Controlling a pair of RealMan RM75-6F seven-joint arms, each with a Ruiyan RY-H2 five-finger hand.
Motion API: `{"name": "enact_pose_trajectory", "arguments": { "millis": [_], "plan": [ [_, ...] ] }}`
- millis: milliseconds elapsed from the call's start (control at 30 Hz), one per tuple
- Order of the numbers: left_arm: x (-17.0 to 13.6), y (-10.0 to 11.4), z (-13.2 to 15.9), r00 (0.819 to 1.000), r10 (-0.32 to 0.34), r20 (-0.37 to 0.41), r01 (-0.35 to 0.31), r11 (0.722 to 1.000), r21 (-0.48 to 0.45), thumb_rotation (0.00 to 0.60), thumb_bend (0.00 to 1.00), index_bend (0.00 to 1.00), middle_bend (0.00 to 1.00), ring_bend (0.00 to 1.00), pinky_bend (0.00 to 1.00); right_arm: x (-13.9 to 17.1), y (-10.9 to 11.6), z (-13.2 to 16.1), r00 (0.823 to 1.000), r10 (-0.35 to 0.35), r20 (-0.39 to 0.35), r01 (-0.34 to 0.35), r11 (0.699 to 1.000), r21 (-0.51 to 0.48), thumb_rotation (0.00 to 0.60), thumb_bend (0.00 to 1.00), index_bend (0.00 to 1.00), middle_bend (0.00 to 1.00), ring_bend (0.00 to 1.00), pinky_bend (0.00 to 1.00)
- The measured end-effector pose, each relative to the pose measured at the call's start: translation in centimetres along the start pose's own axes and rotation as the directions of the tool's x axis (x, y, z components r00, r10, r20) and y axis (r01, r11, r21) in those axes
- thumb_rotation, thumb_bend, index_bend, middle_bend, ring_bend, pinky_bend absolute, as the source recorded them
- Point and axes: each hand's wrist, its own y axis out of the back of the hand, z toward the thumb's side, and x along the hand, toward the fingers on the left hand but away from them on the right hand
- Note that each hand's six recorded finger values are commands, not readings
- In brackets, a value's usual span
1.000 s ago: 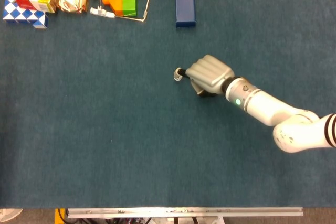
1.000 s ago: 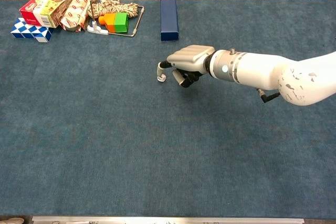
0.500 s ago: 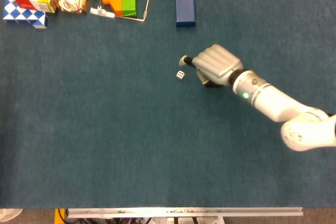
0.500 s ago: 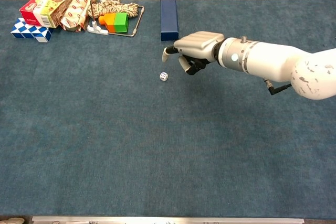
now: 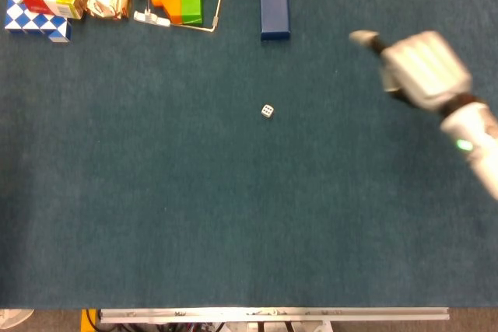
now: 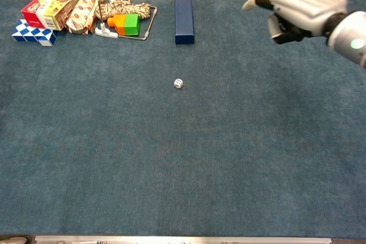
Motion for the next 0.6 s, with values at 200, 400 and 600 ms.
{"name": "enact_pose_trajectory", "arguments": {
  "millis": [200, 400, 600],
  "plan": [
    [0.2, 0.2, 0.5, 1.000, 0.009, 0.017, -0.009, 1.000, -0.011, 0.600, 0.17, 0.11, 0.11, 0.12, 0.06, 6.0, 0.3, -5.8, 0.986, -0.068, 0.151, 0.062, 0.997, 0.045, 0.600, 0.34, 0.13, 0.32, 0.31, 0.48],
    [0.1, 0.1, 0.8, 1.000, 0.008, 0.023, -0.008, 1.000, -0.007, 0.600, 0.17, 0.11, 0.11, 0.12, 0.06, 11.3, 0.2, -9.8, 0.953, -0.150, 0.262, 0.133, 0.988, 0.081, 0.600, 0.31, 0.12, 0.29, 0.26, 0.42],
    [0.0, 0.0, 0.9, 1.000, -0.002, 0.020, 0.002, 1.000, -0.005, 0.600, 0.17, 0.11, 0.11, 0.12, 0.06, 16.5, -0.3, -12.4, 0.912, -0.203, 0.357, 0.173, 0.978, 0.115, 0.600, 0.29, 0.12, 0.29, 0.26, 0.42]
  ]
}}
